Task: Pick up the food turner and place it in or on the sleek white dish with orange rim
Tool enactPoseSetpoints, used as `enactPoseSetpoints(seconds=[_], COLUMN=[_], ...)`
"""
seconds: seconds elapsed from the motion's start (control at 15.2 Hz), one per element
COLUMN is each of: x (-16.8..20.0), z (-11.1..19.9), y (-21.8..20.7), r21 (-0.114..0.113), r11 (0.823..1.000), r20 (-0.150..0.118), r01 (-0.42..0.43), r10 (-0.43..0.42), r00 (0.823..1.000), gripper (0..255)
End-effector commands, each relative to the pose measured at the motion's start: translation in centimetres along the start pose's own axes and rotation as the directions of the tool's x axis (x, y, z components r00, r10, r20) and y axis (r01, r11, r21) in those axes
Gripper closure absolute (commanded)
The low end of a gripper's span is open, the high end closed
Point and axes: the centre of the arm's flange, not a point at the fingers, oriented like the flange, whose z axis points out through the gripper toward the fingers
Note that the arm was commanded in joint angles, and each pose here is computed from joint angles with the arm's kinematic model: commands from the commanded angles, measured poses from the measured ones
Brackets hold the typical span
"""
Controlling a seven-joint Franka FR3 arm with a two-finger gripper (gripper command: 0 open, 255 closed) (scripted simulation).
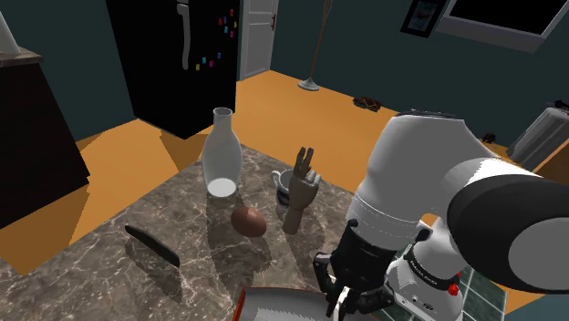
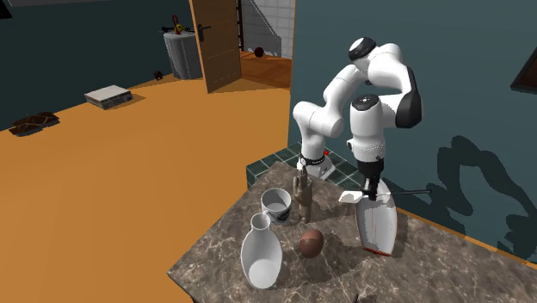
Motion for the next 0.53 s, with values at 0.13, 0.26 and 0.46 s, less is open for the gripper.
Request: enactPoseSetpoints(seconds=[0.13, 0.26, 0.46], x=[0.6, 1.0, 1.0], z=[2.0, 3.1, 3.1], y=[-0.1, -0.2, -0.2], r21=[0.000, 0.000, 0.000], r11=[1.000, 1.000, 1.000], r20=[0.000, 0.000, 0.000], r01=[0.000, 0.000, 0.000], r10=[0.000, 0.000, 0.000], r00=[1.000, 1.000, 1.000], gripper=[255, 255, 255])
